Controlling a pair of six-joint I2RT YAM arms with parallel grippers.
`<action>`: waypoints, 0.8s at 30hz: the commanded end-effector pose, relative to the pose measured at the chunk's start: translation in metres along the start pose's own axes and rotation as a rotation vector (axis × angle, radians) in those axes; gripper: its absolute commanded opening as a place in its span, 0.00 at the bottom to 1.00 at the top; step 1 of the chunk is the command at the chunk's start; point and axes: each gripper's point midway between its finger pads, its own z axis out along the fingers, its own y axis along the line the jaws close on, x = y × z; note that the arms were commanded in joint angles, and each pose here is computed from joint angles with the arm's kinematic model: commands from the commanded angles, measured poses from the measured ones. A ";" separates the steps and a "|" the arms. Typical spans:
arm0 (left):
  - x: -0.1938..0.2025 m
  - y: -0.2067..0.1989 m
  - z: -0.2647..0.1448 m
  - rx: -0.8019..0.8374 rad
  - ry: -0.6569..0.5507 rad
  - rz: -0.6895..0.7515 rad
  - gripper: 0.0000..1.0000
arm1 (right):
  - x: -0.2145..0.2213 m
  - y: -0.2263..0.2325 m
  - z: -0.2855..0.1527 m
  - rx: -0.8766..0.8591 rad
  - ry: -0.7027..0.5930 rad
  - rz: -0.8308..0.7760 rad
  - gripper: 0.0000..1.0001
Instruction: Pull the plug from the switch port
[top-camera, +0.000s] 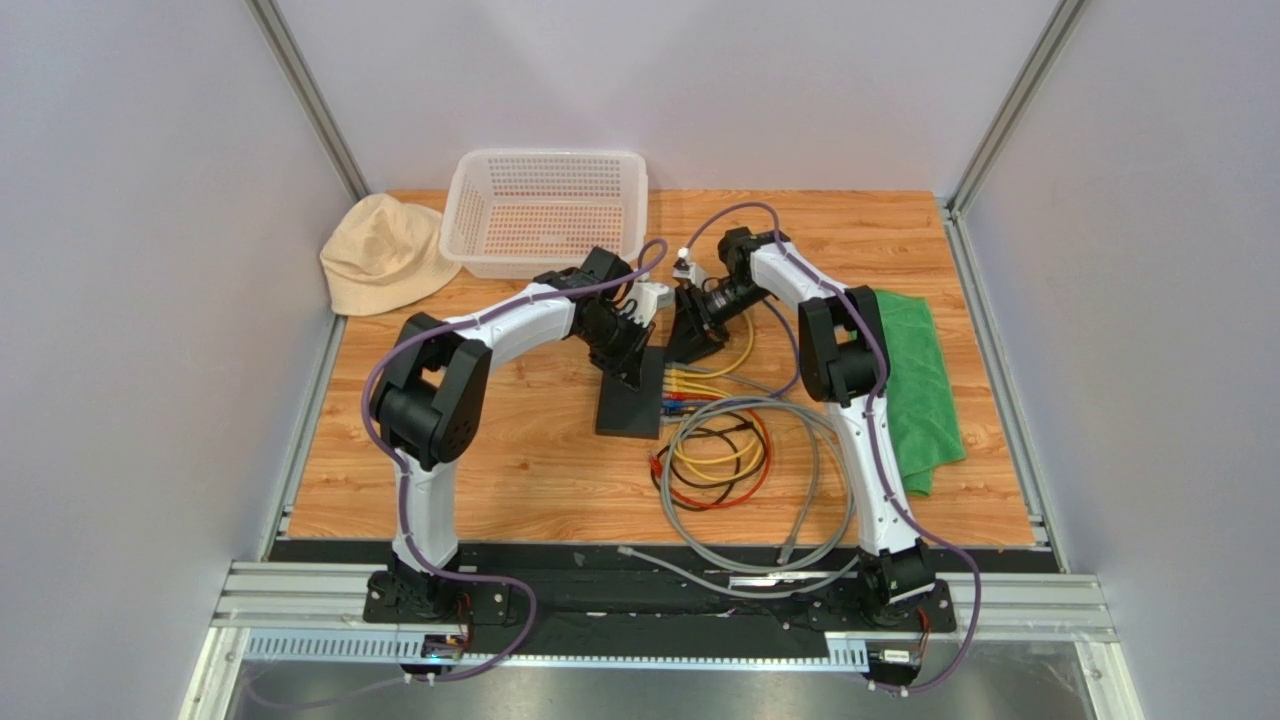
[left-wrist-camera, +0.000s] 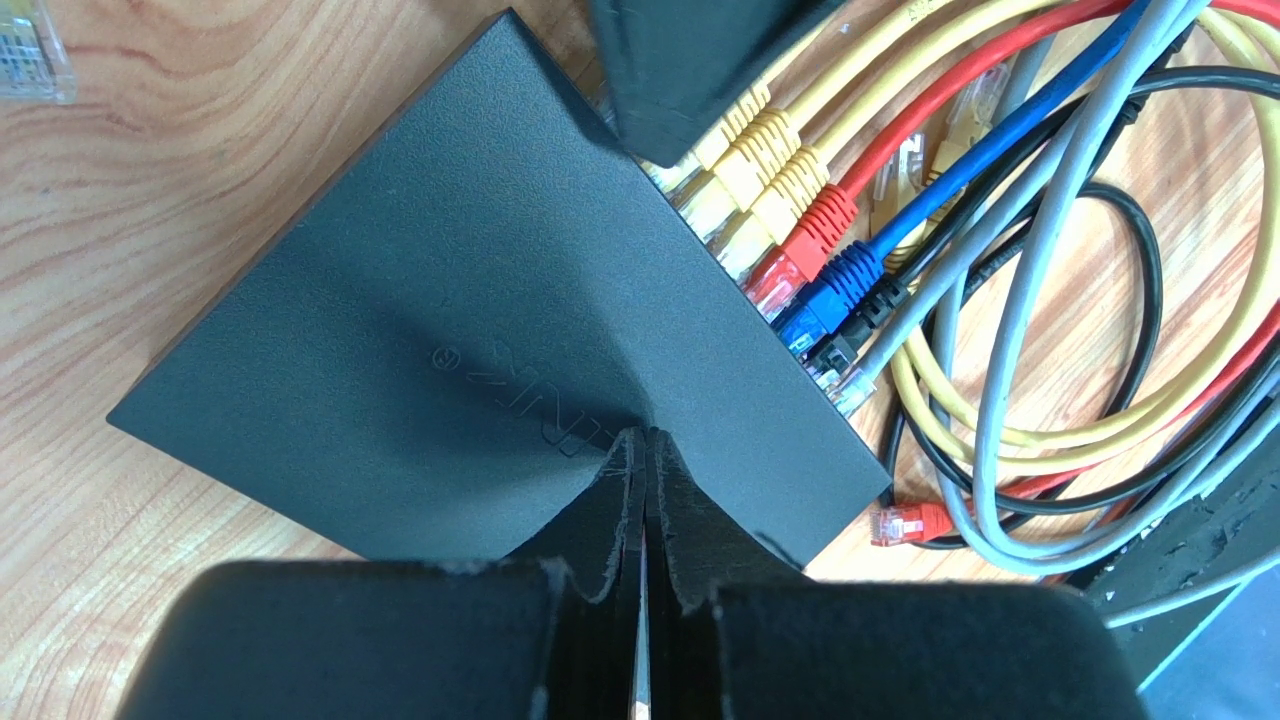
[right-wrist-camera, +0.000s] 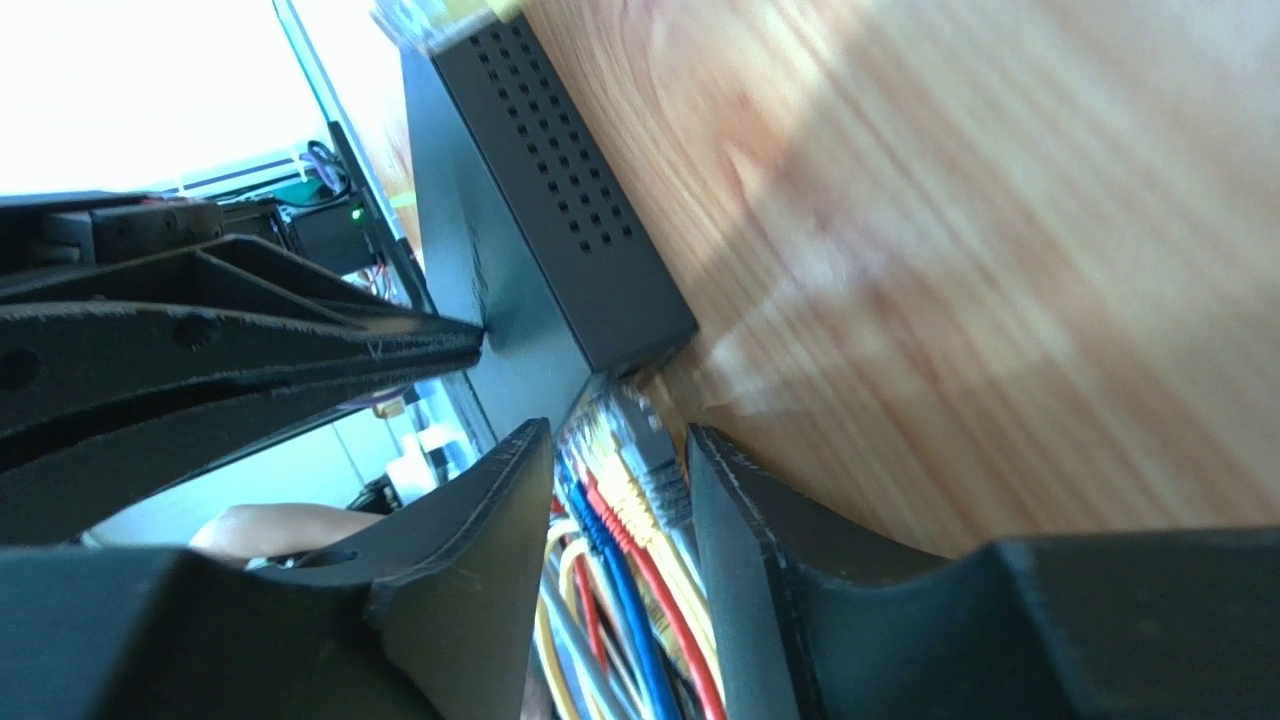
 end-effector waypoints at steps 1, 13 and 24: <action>0.020 -0.006 0.021 0.020 0.073 0.001 0.00 | -0.016 -0.044 0.020 0.146 -0.029 -0.148 0.45; 0.018 -0.006 0.020 0.016 0.064 0.007 0.00 | 0.010 -0.048 0.034 0.158 0.081 -0.140 0.29; 0.016 -0.002 0.019 -0.001 0.060 0.018 0.00 | 0.016 -0.044 0.039 0.145 0.117 -0.173 0.23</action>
